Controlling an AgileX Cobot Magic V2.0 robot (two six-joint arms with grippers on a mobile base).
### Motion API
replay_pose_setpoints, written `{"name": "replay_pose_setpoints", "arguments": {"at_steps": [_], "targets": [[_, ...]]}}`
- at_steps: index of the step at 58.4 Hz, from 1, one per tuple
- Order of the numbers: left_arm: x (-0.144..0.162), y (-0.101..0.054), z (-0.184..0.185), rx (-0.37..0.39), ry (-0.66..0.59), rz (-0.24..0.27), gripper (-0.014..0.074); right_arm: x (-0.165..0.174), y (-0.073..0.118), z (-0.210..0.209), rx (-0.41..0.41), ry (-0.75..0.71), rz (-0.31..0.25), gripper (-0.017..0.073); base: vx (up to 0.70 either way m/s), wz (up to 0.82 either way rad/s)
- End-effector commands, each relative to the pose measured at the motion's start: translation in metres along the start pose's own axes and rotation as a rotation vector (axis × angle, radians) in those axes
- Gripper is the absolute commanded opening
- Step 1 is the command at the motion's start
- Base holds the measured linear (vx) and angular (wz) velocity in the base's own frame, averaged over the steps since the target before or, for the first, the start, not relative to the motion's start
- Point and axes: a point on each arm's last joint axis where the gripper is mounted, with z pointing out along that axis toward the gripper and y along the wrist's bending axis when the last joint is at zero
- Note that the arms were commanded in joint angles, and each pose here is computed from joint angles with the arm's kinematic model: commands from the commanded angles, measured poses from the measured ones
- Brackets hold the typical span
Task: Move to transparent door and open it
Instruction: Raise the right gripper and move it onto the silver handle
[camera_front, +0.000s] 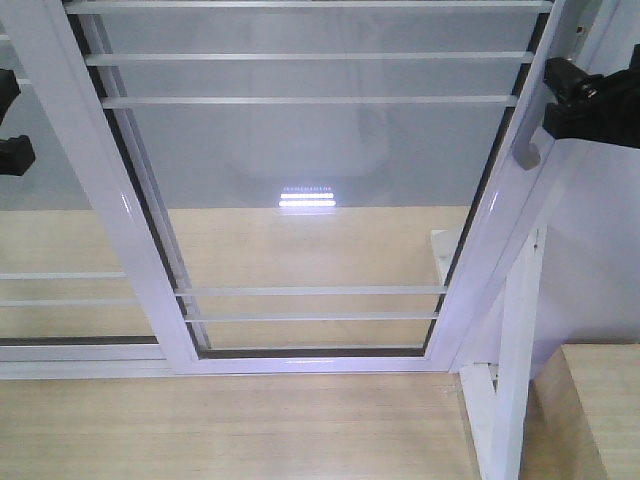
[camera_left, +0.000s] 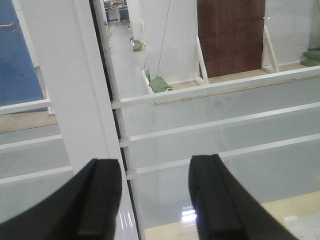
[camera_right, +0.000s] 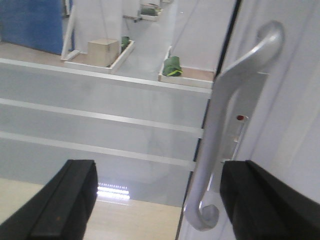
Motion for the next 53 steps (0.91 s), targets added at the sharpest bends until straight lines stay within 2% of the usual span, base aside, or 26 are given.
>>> {"name": "replay_pose_setpoints", "arguments": {"at_steps": [1,7,19,31,39,53], "targets": [[-0.021,0.002,-0.003,-0.008,-0.114,-0.016,0.0450,-0.019,-0.014,0.005,0.069,-0.142,0.014,0.0582,0.00,0.00],[-0.021,0.002,-0.003,-0.008,-0.114,-0.016,0.0450,-0.014,-0.019,0.019,0.095,-0.158,-0.003,0.0582,0.00,0.00],[-0.021,0.002,-0.003,-0.008,-0.114,-0.016,0.0450,-0.001,-0.026,0.051,0.148,-0.264,0.005,0.0582,0.00,0.00],[-0.021,0.002,-0.003,-0.008,-0.114,-0.016,0.0450,0.027,-0.028,0.084,0.165,-0.270,0.013,0.0582,0.00,0.00],[-0.021,0.002,-0.003,-0.008,-0.114,-0.016,0.0450,0.041,-0.027,0.100,0.163,-0.318,-0.027,0.0582,0.00,0.00],[-0.021,0.002,-0.003,-0.008,-0.114,-0.016,0.0450,0.061,-0.028,0.125,0.168,-0.307,-0.026,0.0582,0.00,0.00]]}}
